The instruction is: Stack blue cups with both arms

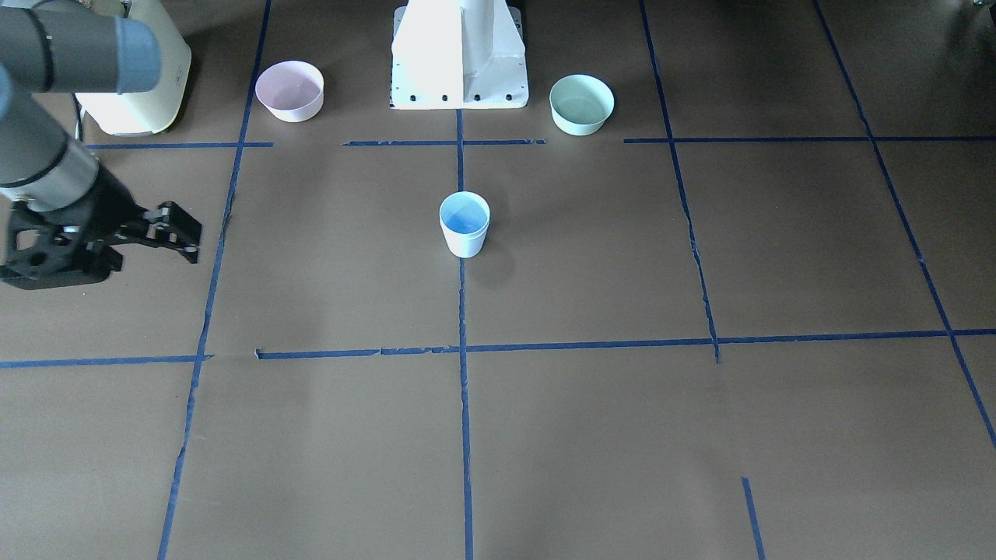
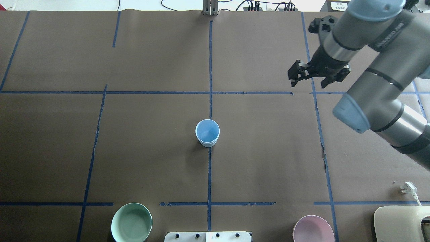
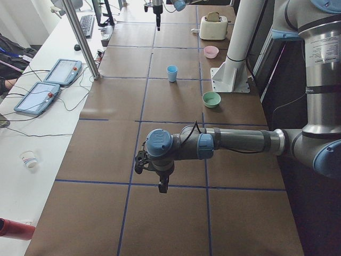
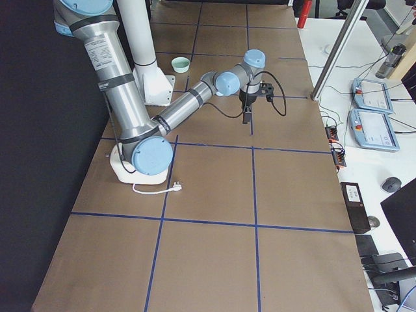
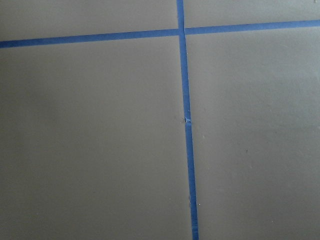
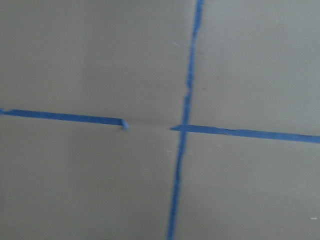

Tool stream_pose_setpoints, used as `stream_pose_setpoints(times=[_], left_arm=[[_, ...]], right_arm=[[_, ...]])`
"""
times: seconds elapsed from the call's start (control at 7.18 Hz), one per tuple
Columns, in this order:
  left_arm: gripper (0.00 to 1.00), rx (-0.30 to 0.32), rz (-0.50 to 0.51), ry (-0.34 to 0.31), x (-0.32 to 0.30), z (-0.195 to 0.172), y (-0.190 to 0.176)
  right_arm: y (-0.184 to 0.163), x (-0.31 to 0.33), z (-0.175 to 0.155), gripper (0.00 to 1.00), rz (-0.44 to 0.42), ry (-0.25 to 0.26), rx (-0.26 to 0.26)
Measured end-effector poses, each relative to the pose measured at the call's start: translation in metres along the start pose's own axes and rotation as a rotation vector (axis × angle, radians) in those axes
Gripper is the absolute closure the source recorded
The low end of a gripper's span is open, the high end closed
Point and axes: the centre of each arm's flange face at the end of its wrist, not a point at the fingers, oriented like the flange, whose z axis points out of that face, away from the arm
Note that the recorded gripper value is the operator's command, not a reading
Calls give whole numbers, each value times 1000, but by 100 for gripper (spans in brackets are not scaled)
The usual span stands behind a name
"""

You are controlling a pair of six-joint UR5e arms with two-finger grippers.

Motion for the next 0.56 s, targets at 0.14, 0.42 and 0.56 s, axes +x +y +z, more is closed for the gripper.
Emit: stream_pose_setpoints(times=[0.14,0.42,0.56], left_arm=[[0,8,20,-5,4,0,-3],[0,23,41,-7,7,0,-6],[0,25,44,-7,7,-1,-7]], right_arm=[[21,81,-8,0,-68,17,-12],[79,215,-19,0,-153,31,-38],[113,264,-19,0,-168,37,-53]])
